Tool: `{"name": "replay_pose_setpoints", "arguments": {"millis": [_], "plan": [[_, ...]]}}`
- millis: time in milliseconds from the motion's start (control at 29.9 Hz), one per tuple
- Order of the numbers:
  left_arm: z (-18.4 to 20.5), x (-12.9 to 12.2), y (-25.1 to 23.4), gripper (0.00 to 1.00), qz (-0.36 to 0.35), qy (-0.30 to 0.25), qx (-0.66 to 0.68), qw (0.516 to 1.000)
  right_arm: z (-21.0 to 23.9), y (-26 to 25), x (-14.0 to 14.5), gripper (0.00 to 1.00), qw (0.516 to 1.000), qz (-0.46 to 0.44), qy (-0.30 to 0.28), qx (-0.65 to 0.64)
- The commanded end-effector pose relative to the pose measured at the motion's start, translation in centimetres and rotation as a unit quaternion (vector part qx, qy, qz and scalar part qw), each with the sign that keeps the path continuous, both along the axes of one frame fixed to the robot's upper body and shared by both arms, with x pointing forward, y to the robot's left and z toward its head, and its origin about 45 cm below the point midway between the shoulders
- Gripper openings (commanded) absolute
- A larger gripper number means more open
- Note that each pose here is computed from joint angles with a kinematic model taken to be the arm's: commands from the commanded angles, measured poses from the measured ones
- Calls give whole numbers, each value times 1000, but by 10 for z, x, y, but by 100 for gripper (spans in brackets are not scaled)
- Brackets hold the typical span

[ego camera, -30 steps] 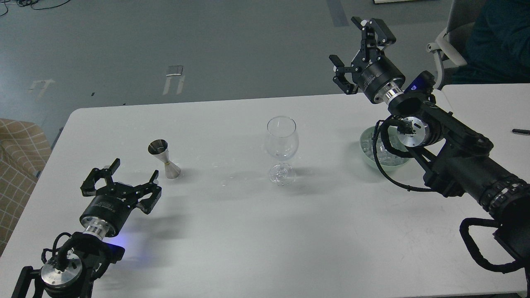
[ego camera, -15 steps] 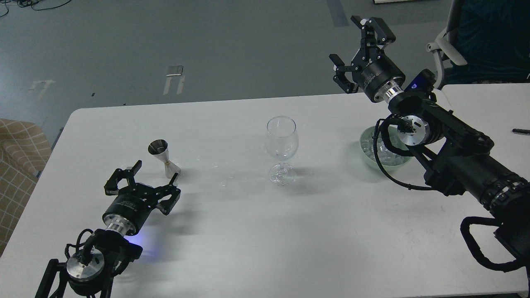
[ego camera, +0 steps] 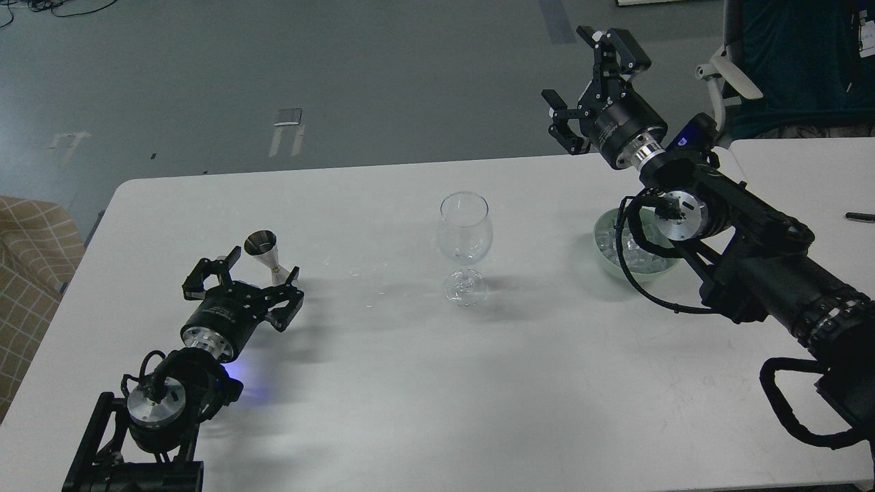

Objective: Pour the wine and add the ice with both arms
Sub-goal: 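Close the left gripper around the silver jigger, then lift the jigger with the left gripper toward the wine glass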

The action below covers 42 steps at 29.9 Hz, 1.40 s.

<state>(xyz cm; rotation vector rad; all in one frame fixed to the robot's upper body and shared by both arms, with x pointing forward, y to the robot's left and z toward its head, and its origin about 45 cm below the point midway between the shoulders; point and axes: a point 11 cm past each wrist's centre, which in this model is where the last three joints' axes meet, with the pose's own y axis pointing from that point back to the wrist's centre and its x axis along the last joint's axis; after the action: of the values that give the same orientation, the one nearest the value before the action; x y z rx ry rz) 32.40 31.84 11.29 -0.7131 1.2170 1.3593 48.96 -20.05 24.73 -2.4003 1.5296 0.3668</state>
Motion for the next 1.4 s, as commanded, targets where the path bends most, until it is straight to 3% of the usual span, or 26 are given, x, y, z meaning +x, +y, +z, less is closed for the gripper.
{"name": "replay_pose_setpoints", "arguments": {"millis": [0, 201, 669, 735, 869, 1237, 1370], "plan": [[-2, 7, -1, 96, 0, 4, -2, 1000, 0, 1, 0, 100, 1000, 1, 0, -1], [-3, 13, -2, 96, -1, 7, -4, 1000, 0, 0, 0, 100, 1000, 0, -1, -1], [-11, 24, -3, 83, 3, 20, 0, 1000, -1, 2, -1, 100, 1000, 5, -3, -11], [-13, 24, 0, 67, 14, 21, 6, 1000, -2, 2, -1, 100, 1000, 5, -2, -11], [-14, 26, -2, 52, 22, 18, 20, 999, -3, 2, -2, 100, 1000, 4, -1, -12], [-12, 27, -8, 35, 11, 2, 25, 1000, -6, 1, -3, 100, 1000, 5, 1, -11], [-6, 28, -9, 18, 2, -28, 23, 999, -6, 2, -3, 100, 1000, 5, 0, -11]]}}
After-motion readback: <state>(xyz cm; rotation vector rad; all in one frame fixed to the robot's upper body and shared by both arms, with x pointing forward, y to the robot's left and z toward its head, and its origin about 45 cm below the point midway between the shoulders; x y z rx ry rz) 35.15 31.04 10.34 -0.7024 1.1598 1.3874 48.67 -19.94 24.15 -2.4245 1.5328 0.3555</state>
